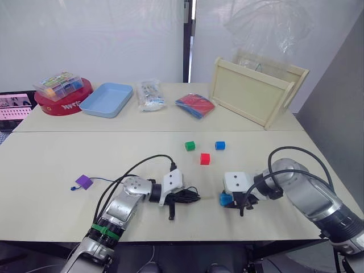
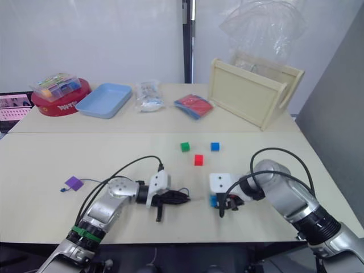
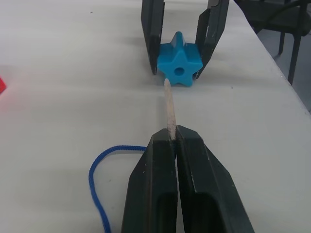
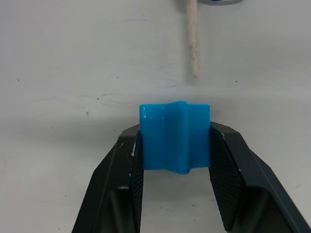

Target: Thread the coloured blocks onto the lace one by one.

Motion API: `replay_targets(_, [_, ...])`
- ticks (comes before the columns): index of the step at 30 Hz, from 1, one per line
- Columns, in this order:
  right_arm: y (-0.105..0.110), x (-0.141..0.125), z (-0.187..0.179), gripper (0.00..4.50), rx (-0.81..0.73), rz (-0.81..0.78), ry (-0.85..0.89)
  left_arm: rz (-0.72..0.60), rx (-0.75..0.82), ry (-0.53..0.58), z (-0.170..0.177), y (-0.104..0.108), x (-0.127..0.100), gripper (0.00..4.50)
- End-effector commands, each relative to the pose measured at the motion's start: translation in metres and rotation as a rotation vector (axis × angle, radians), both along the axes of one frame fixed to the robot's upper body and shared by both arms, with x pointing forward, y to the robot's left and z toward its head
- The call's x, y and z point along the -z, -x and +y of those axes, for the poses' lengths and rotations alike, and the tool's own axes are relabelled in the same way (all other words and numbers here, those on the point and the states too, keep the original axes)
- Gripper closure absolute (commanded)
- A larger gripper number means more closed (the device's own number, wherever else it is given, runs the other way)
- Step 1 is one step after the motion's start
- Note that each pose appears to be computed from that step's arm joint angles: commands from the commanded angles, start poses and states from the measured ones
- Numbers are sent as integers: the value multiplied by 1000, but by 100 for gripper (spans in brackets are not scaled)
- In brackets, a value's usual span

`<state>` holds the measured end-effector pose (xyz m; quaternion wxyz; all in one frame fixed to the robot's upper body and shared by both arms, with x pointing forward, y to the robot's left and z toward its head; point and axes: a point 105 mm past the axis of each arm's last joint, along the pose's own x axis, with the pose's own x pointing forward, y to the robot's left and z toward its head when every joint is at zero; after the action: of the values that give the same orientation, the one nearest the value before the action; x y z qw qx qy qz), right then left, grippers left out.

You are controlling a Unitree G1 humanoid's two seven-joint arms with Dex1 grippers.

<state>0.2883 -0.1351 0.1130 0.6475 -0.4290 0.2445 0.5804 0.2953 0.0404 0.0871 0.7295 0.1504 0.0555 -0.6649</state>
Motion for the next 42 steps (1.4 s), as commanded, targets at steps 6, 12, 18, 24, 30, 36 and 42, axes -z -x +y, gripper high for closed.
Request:
replay_targets(6, [-2,-4,-2,315,37,-21,-4,-38,54,24,-14,4,-10,450])
replay_targets(12, [1,-5,4,315,31,-14,-32,-74,68,19,-28,0,-10,450])
replay_targets(18, [1,-7,5,315,40,-22,-40,-92,71,16,-39,-5,-9,450])
replay_targets(24, [2,-6,7,315,48,-24,-44,-125,86,14,-64,-10,-11,450])
replay_targets(30, [2,-5,6,315,60,-27,-46,-172,82,-31,-57,-17,-13,288])
replay_targets(36, [4,-3,2,315,79,-22,-47,-257,64,-132,-32,-22,-11,154])
replay_targets(42, [4,-3,5,315,74,-31,-50,-243,82,-124,-33,-17,-5,154])
